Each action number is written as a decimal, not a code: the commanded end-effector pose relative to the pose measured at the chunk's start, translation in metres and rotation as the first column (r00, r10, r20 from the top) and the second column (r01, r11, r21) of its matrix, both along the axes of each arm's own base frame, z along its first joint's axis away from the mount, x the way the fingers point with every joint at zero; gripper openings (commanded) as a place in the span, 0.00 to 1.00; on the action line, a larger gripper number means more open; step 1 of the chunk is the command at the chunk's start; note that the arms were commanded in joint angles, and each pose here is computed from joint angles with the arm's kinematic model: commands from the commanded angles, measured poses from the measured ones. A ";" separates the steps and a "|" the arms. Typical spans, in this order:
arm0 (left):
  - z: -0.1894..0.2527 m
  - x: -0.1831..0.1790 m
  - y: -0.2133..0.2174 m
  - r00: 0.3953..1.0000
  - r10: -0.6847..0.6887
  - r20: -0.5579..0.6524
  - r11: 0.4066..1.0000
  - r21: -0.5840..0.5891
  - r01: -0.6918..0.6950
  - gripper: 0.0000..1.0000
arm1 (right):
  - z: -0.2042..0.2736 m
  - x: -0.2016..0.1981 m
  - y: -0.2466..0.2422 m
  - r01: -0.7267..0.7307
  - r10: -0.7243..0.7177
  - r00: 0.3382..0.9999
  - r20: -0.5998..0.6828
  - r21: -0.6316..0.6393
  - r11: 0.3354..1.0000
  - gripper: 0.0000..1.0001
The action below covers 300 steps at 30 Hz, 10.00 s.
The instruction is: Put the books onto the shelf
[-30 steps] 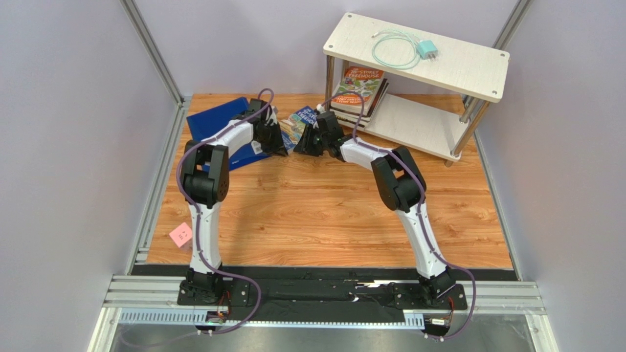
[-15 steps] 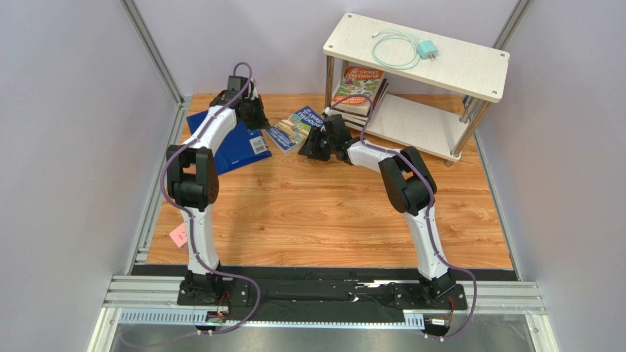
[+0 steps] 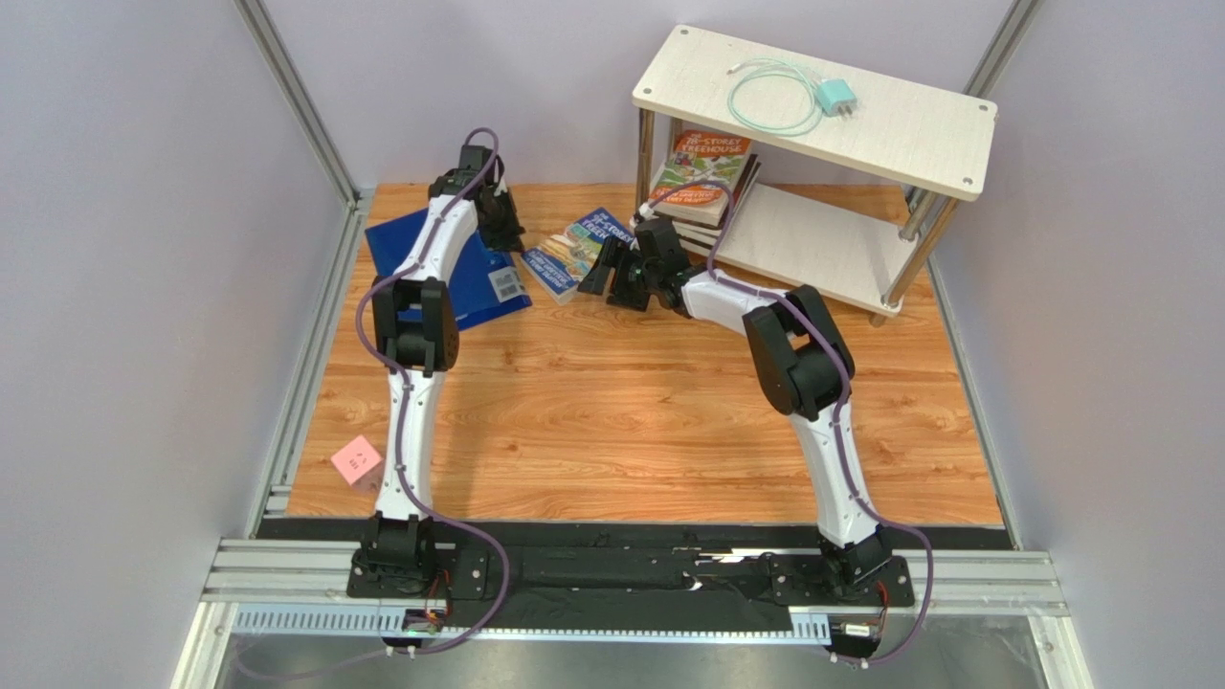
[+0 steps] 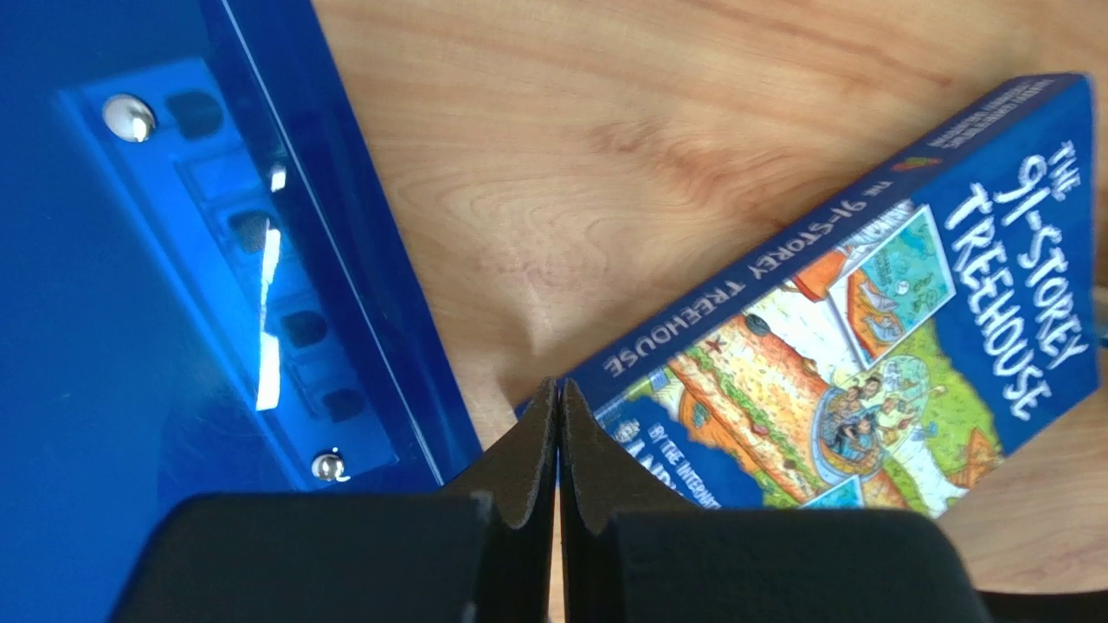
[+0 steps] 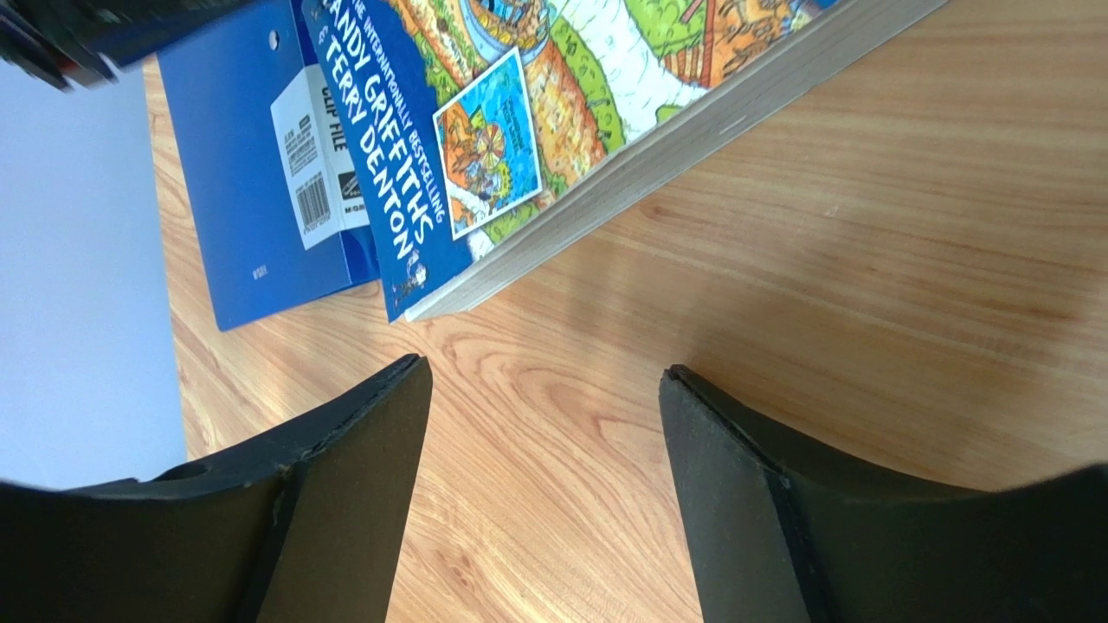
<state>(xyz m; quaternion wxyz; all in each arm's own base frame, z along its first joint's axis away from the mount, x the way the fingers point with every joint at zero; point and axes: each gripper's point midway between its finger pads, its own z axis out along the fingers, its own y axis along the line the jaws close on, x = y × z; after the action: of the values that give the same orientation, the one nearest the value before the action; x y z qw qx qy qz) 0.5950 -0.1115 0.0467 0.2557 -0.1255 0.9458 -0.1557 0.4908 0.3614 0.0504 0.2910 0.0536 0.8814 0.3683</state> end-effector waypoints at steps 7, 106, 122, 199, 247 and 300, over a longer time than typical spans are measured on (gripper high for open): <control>-0.007 -0.048 -0.051 0.978 -0.170 -0.119 0.980 -0.121 0.155 0.00 | -0.004 0.025 -0.005 0.052 -0.052 0.999 -0.002 0.007 0.999 0.71; 0.218 -0.285 -0.078 0.707 0.033 0.706 0.925 -0.290 0.246 0.00 | 0.154 -0.180 -0.029 -0.266 0.212 0.945 0.250 0.206 0.942 1.00; 0.281 -0.297 -0.119 0.591 -0.090 0.801 0.760 -0.328 0.561 0.00 | 0.197 -0.224 -0.067 -0.304 0.123 0.875 0.469 0.333 0.892 1.00; 0.085 -0.359 -0.043 0.853 0.059 0.518 0.904 -0.390 0.174 0.99 | 0.240 -0.025 -0.180 0.015 -0.241 0.901 0.360 0.531 0.847 0.00; 0.083 -0.374 -0.051 0.840 -0.019 0.543 0.886 -0.379 0.265 0.97 | 0.194 0.119 -0.201 0.107 -0.286 0.937 0.198 0.620 0.778 0.20; 0.074 -0.314 -0.020 0.943 -0.196 0.269 0.981 0.051 0.189 1.00 | 0.104 -0.196 -0.304 0.469 -0.452 0.879 0.152 -0.446 0.762 1.00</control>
<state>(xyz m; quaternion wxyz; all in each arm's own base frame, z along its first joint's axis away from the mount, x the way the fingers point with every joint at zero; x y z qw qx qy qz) 0.2544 -0.1325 0.1007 0.3537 -0.0337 0.9099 -0.2140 0.3267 0.0801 0.1530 0.3742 0.1900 0.8990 0.1252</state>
